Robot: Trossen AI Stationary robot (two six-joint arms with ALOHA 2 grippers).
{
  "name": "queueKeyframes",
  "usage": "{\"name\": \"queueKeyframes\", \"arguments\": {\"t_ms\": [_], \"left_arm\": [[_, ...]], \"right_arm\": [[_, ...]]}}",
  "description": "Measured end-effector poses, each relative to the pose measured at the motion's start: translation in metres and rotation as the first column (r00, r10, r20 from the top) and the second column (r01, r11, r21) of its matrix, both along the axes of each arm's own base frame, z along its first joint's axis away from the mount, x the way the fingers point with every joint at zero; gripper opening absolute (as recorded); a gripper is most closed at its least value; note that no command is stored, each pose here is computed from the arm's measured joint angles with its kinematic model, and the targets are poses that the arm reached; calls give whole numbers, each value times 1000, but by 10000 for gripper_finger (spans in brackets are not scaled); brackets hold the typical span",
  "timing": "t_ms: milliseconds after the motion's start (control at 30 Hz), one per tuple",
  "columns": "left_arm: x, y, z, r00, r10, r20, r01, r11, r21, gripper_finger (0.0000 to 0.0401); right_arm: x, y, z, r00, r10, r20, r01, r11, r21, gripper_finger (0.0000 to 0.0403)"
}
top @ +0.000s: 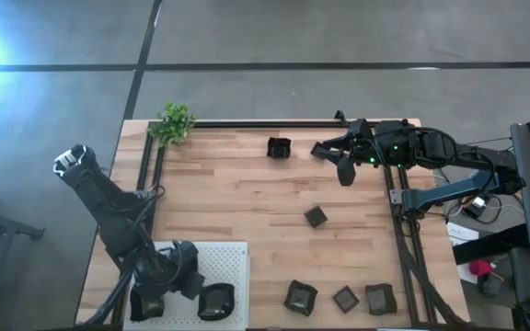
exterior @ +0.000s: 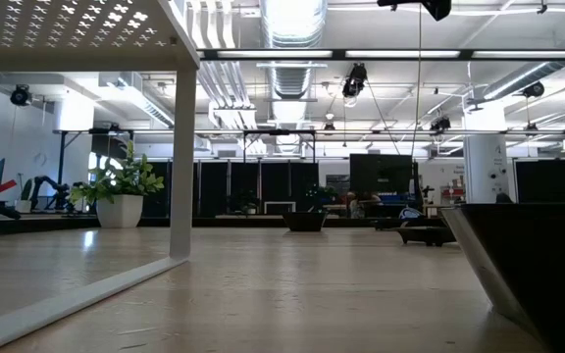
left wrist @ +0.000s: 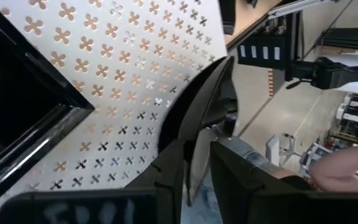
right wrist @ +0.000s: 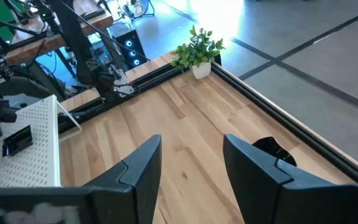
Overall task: Pick & Place Mini shaped plates
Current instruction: Stack the leaf shaped plate on top of the leaf shaped plate on the shelf, then stack the square plate on top of the square plate on the shelf
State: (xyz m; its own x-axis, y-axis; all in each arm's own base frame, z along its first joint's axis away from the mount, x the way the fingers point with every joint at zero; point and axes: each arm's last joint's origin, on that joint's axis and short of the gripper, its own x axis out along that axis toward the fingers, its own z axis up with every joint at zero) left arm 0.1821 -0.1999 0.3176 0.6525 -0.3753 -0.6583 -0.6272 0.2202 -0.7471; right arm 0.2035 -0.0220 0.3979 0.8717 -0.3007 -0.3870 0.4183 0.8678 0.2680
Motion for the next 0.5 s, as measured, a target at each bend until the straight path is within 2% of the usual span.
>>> {"name": "queueKeyframes", "arguments": {"t_ms": [200, 500], "left_arm": [[-3, 4, 5, 1000, -15, 23, 15, 1000, 8, 71], [-3, 4, 5, 996, -69, 60, 64, 995, 75, 71]], "right_arm": [[0, 0, 0, 1000, 1, 0, -1, 1000, 0, 166], [0, 0, 0, 1000, 1, 0, -1, 1000, 0, 167]]}}
